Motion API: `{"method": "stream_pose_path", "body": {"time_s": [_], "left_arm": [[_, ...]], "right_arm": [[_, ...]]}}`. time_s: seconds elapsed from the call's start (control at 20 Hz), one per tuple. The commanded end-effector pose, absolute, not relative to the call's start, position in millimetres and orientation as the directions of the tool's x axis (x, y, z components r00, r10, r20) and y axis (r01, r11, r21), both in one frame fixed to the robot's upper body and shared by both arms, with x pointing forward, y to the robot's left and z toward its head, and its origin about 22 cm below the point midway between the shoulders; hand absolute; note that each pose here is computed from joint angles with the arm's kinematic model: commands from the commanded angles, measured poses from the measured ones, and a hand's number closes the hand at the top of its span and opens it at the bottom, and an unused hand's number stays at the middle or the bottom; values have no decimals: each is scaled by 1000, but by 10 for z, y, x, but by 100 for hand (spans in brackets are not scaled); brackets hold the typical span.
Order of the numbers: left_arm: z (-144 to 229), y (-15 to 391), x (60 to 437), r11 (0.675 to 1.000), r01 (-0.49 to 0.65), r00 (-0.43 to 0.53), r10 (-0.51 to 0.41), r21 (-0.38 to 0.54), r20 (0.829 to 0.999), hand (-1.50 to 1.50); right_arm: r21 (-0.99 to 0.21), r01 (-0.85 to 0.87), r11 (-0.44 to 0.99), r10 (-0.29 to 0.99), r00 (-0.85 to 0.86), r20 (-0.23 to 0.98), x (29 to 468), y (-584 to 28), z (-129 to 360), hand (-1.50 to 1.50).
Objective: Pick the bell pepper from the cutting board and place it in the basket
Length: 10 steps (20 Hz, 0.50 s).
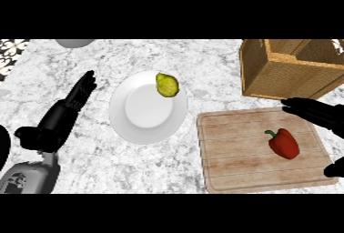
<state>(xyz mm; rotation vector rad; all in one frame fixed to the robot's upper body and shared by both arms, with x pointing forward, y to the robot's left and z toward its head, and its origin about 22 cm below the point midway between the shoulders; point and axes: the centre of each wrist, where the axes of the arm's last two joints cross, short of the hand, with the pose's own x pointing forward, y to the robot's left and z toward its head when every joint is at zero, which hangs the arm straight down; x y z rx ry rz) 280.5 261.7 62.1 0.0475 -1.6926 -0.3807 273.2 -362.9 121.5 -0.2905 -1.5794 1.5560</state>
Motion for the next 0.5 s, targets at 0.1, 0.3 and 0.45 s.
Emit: {"method": "stream_pose_path", "body": {"time_s": [0.1, 0.3, 0.45], "left_arm": [[507, 2713, 2761, 942, 190, -160, -248, 277, 955, 0], [348, 2616, 2785, 944, 184, -151, -247, 272, 957, 0], [566, 2785, 2938, 949, 177, -143, -237, 261, 961, 0]], "right_arm": [[-900, -403, 165, 694, -601, 396, 2593, -3699, 1108, -150], [-907, -405, 113, 717, -599, 356, 2841, -3500, 1191, -150], [-912, -399, 94, 724, -601, 337, 2545, -3458, 918, -150]]}}
